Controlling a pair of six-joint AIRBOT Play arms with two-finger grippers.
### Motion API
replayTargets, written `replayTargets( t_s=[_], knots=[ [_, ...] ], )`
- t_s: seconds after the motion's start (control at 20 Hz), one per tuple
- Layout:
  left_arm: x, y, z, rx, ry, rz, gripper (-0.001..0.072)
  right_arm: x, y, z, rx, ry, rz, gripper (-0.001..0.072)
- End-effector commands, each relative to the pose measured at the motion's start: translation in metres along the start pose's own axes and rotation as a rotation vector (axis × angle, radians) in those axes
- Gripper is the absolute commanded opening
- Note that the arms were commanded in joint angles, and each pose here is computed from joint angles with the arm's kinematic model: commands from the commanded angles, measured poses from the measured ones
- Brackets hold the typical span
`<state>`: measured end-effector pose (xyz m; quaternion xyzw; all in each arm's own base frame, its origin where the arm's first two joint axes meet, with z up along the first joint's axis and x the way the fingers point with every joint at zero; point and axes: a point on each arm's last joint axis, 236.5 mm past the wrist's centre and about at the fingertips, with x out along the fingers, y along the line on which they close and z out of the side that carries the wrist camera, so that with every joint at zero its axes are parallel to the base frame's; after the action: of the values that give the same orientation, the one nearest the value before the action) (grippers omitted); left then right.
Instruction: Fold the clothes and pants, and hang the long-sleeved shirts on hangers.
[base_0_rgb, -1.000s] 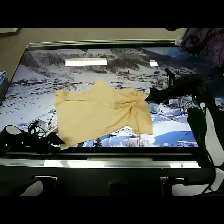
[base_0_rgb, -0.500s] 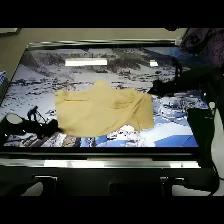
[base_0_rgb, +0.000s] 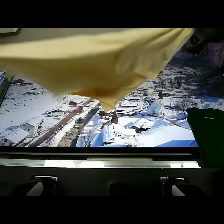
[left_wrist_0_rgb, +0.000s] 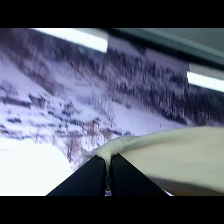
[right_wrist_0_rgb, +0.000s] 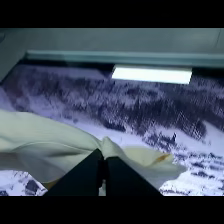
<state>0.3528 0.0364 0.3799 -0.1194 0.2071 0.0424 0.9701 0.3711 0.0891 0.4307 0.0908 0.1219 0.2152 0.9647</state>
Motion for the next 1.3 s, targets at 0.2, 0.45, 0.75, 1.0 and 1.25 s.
replayTargets(
  t_s=[0.2, 0.45, 0.75, 1.0, 1.25],
  knots=[
    [-0.178, 0.034, 0.039, -0.024, -0.305, 0.233, 0.0016, -0.208, 0.063, 0.062, 0.001, -0.410, -0.194, 0.0026],
    [-0.137, 0.040, 0.024, -0.022, -0.197, 0.242, 0.0016, -0.171, 0.034, 0.040, 0.109, -0.272, -0.234, 0.0026],
    [0.051, 0.075, -0.078, 0.046, 0.301, 0.264, 0.0016, 0.022, -0.066, -0.080, 0.351, 0.315, -0.241, 0.0027],
    [0.218, 0.093, -0.179, -0.021, 0.545, 0.201, 0.0016, 0.172, -0.140, -0.225, 0.451, 0.643, -0.229, 0.0027],
    [0.325, 0.107, -0.240, -0.051, 0.571, 0.179, 0.0017, 0.270, -0.175, -0.322, 0.503, 0.650, -0.264, 0.0027]
  ],
)
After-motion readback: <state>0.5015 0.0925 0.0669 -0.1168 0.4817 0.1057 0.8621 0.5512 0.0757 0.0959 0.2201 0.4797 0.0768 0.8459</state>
